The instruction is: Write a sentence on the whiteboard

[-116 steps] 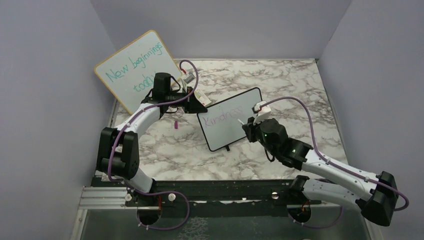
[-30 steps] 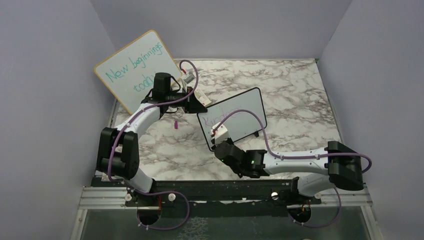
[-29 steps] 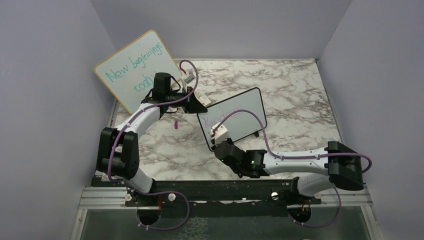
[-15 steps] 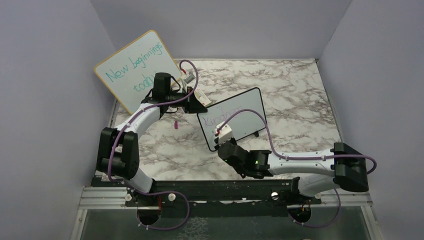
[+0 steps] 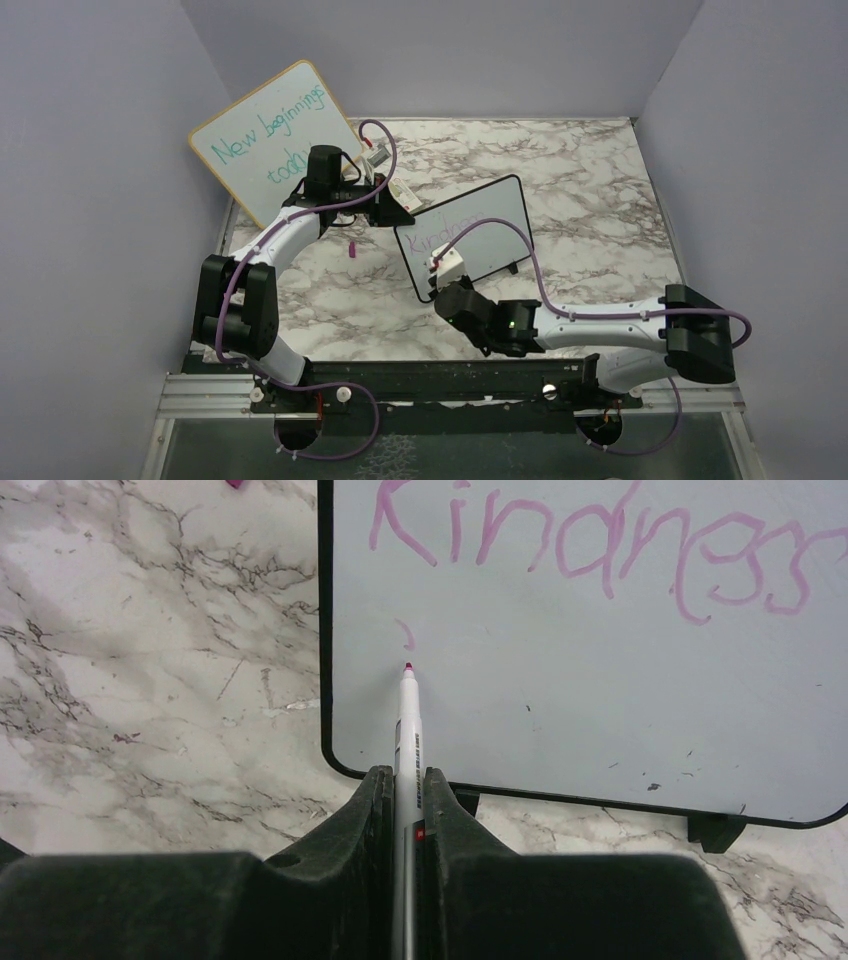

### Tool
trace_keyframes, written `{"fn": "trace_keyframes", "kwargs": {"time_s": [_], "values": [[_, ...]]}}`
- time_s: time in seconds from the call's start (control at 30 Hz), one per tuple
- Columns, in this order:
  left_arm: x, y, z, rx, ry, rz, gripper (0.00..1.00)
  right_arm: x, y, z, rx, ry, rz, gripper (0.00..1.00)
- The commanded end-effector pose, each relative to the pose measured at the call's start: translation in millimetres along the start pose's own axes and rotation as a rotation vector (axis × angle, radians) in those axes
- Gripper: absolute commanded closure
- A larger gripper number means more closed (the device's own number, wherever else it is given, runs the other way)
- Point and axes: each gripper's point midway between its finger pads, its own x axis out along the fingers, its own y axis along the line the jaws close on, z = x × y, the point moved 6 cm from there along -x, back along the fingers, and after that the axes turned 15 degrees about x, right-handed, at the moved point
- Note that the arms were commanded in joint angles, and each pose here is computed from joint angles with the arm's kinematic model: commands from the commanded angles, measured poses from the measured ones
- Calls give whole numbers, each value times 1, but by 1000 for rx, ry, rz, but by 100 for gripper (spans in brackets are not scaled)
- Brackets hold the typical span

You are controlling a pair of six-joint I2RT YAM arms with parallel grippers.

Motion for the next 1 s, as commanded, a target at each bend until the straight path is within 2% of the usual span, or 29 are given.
{"fn": "trace_keyframes", "kwargs": {"time_s": [0.0, 0.37, 0.77, 0.97], "values": [[3, 8, -23, -70, 70, 63, 100, 5, 0, 1, 11, -11, -22, 100], [3, 7, -23, -68, 69, 60, 100, 11, 1, -4, 3, 16, -26, 100], [2, 6, -21, -63, 66, 60, 100, 5, -8, -26, -12, 136, -57, 100], [2, 6, -22, -65, 67, 60, 100, 2, -7, -21, 9, 123, -38, 100]]}}
